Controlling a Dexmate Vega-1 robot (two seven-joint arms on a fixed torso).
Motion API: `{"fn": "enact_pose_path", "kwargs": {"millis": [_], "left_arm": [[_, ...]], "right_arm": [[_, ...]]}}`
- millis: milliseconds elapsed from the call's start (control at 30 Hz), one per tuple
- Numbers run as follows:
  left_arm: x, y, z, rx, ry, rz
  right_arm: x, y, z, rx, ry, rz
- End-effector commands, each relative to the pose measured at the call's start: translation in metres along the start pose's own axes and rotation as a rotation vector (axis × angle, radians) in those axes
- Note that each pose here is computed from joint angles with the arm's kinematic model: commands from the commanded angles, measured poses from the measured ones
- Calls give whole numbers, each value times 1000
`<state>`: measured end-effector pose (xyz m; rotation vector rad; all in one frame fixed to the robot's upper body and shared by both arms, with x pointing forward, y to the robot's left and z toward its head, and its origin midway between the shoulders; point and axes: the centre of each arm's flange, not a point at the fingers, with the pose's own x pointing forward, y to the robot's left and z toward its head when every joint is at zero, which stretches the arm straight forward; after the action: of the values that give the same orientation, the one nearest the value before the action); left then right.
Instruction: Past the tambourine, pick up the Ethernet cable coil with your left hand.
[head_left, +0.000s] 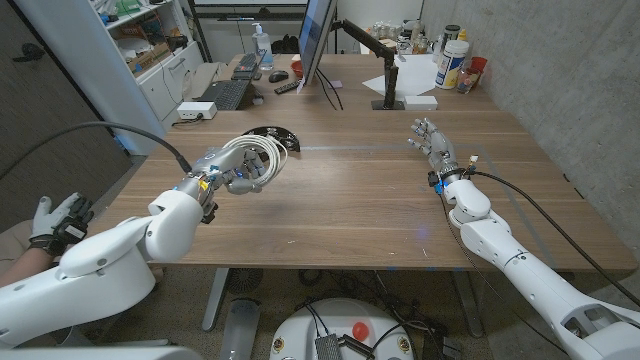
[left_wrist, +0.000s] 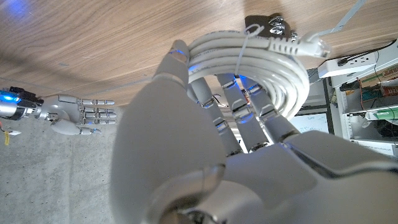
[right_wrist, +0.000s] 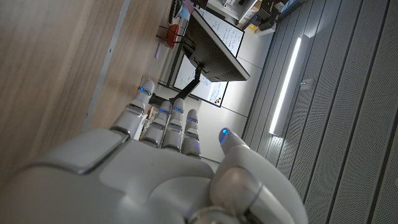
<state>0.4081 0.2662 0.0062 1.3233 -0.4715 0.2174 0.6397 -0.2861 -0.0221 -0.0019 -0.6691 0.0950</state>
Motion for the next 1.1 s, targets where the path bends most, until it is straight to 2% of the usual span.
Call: {"fn": "enact_pose_path", "kwargs": {"millis": [33, 367, 1100], "left_arm": [[0, 10, 5, 13, -11, 15], [-3, 14, 6, 22, -9, 22], [-4, 13, 5, 7, -19, 26]], "right_arm": [[0, 0, 1, -1, 1, -2], [0, -1, 1, -1, -2, -1], [0, -1, 1, -1, -2, -1]]}}
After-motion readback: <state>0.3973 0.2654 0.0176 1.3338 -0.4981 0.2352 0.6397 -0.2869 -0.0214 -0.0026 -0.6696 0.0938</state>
